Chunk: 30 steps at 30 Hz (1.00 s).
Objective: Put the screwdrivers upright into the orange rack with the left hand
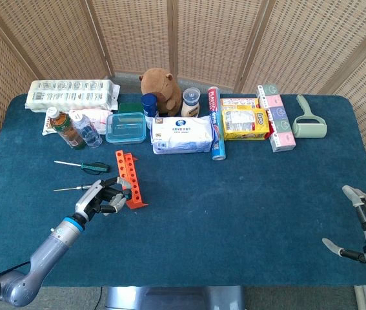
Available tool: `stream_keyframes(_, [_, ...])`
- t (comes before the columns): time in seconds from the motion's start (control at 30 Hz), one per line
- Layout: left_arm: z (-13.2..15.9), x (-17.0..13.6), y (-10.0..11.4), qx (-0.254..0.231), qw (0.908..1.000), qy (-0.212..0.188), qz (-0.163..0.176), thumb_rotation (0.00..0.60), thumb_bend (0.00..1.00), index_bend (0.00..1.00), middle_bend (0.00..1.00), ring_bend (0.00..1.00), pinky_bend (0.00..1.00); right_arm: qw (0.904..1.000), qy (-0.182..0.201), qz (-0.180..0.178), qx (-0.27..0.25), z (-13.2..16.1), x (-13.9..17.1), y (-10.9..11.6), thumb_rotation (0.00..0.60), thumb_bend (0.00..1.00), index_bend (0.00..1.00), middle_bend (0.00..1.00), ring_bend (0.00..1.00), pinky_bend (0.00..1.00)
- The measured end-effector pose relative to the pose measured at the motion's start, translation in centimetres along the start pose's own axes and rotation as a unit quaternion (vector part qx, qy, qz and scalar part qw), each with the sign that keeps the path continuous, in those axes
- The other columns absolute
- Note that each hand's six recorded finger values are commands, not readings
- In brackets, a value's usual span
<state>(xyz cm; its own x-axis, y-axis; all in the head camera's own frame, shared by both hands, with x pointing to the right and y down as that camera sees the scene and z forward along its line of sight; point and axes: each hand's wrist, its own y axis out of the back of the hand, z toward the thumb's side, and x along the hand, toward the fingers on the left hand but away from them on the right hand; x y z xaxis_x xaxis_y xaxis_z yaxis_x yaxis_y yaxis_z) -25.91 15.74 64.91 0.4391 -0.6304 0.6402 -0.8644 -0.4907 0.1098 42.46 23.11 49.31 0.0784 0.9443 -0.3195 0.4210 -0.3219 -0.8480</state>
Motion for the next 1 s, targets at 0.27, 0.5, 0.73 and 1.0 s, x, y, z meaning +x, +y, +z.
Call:
stream_keyframes(0.27, [0.1,-0.2,0.0,-0.001,1.0000,-0.005,0.001,0.600,0.50,0.15,0.85,0.88,0.86,1.0000,-0.001,0.001,0.000,-0.1,0.0,0.0,0.600,0.16,0.01,0.10,0.09,0.09])
stream_keyframes(0.5, [0.0,-0.3,0.1,-0.001,1.0000,-0.001,0.001,0.600,0.48,0.15,0.85,0.88,0.86,1.0000,0.000,-0.001,-0.001,0.0,0.1,0.1,0.600,0.16,0.01,0.10,0.09,0.09])
stream_keyframes(0.73, [1.4,-1.2,0.8,0.004,0.9994,-0.032,0.012,0.600,0.46,0.15,0.85,0.88,0.86,1.0000,-0.001,-0.002,-0.002,-0.1,0.0,0.2,0.600,0.16,0.01,0.10,0.09,0.09])
stream_keyframes(1.0, [2.4,-3.8,5.6,0.084,0.9920,-0.041,0.085,0.600,0.42,0.15,0.85,0.88,0.86,1.0000,0.001,-0.007,-0.005,-0.1,0.0,0.5,0.600,0.16,0.01,0.10,0.09,0.09])
